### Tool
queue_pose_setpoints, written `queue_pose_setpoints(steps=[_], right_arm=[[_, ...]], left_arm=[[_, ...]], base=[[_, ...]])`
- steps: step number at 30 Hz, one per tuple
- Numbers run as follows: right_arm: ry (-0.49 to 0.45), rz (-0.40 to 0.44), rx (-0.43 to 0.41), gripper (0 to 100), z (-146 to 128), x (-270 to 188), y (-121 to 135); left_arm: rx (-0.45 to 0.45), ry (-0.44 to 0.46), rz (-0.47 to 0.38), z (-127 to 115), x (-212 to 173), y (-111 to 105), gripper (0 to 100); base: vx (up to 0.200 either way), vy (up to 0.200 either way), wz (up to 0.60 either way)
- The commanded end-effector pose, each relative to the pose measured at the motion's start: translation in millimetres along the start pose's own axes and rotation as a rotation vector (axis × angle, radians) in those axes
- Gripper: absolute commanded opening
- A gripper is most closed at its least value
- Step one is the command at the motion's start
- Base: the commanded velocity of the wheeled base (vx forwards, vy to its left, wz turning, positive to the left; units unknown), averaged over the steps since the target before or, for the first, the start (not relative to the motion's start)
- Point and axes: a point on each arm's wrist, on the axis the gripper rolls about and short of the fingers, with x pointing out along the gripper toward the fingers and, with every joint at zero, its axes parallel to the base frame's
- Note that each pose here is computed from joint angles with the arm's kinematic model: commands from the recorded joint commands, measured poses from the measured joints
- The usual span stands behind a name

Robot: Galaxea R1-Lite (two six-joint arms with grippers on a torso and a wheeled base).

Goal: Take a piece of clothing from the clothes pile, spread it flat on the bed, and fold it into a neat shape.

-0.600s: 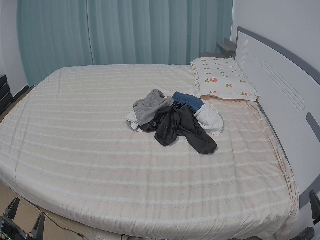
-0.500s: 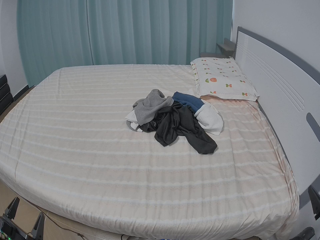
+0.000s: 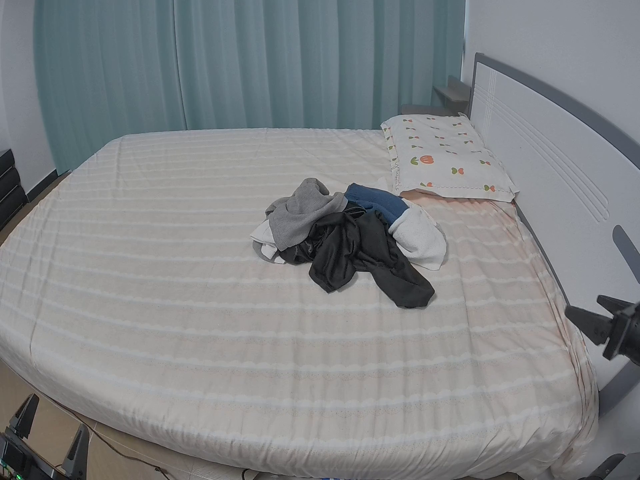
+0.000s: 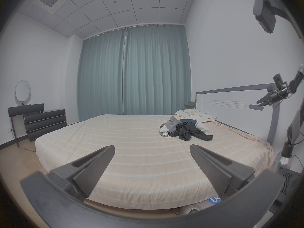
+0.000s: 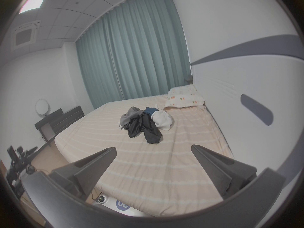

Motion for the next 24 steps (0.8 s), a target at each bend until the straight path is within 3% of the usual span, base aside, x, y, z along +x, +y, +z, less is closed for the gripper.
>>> queue_pose_setpoints(steps=[1,10,24], right_arm=[[0.262,-0.082,0.197,100,-25,217,16],[0.256,-0.194,0.298,100,-55,327,14],[0.285,-0.238,0.282,100,-124,425,16]], left_arm=[[0.001,0.012,0.004,-5,1,0,100],[0.001,0.011,0.031,-5,1,1,100],[0.000,0.011,0.031,-5,1,1,100]], base=[[0.000,0.000,0.00],[0.000,0.000,0.00],[0.000,0.000,0.00]])
